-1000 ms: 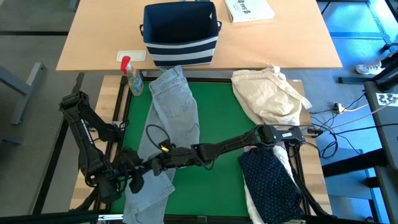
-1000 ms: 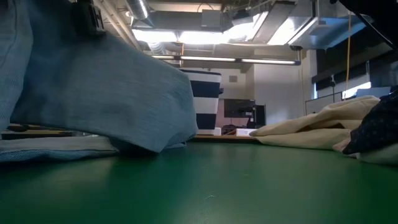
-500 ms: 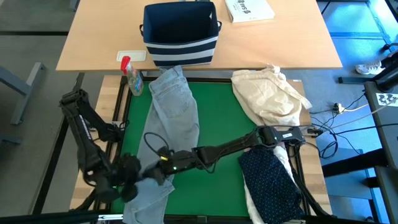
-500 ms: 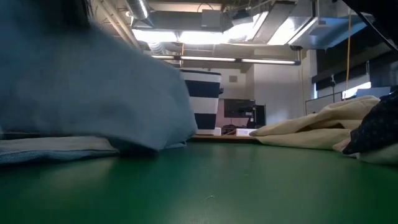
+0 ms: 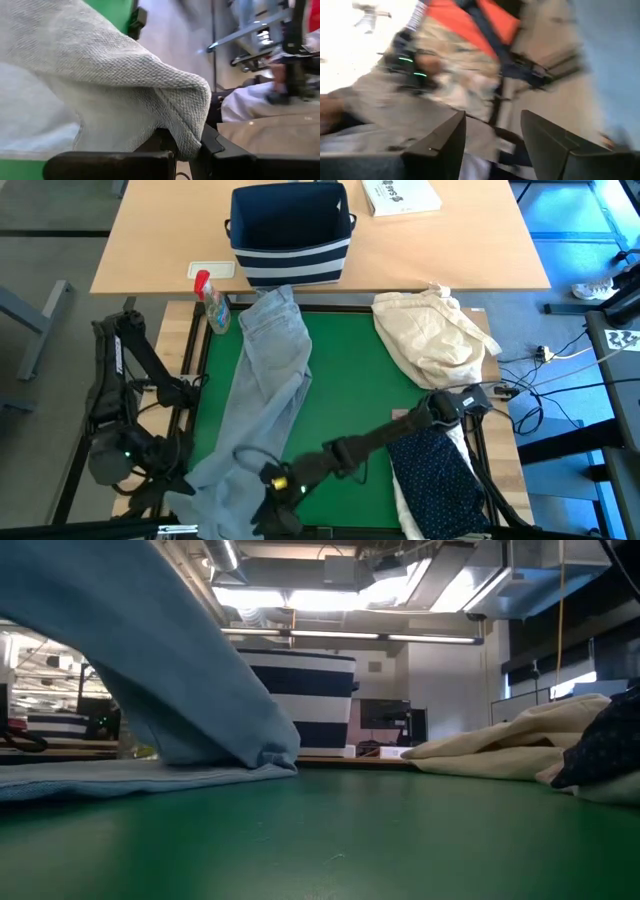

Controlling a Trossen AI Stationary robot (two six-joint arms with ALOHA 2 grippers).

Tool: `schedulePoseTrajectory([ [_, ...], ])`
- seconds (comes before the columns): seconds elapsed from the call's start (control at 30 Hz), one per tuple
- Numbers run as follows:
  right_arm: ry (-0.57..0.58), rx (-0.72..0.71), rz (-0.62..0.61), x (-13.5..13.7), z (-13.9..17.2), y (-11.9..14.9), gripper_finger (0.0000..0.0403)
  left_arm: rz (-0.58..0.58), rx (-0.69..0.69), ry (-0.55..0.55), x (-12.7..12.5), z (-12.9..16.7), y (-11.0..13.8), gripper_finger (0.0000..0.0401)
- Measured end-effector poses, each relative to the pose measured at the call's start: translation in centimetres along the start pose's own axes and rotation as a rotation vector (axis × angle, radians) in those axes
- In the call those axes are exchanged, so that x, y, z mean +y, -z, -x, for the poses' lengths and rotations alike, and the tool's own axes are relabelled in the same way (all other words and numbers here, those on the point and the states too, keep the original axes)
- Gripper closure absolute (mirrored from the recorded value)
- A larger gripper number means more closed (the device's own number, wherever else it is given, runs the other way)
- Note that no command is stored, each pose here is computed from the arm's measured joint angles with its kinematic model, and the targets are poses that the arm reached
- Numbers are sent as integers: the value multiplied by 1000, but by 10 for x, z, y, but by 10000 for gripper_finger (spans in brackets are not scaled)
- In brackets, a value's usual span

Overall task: Fold laundry
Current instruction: Fold the blue jeans

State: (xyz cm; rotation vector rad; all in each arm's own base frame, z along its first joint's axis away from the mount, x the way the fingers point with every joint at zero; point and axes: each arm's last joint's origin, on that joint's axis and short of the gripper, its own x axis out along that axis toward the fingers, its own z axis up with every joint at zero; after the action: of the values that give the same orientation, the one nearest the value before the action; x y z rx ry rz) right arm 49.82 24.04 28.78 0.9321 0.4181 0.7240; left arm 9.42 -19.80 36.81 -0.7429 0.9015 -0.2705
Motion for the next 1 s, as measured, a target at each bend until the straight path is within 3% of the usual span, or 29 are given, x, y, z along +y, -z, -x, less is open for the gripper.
schedulePoseTrajectory([
  [0.2,541,-98,41,-22,-8,48,212,-63,-15,17,-1,2,-1,383],
  [0.3,663,-214,62,-35,-14,61,212,-124,-29,43,-4,2,-1,383],
  [0.6,570,-451,39,-94,-36,77,212,-398,-170,226,-26,6,-8,383],
  [0.7,537,-546,45,-97,-36,70,212,-429,-187,224,-27,6,-9,383],
  [0.87,509,-627,199,-95,-31,50,212,-432,-191,216,-26,6,-9,383],
  [1.0,407,-647,269,-90,-28,37,212,-429,-211,204,-26,6,-10,383],
])
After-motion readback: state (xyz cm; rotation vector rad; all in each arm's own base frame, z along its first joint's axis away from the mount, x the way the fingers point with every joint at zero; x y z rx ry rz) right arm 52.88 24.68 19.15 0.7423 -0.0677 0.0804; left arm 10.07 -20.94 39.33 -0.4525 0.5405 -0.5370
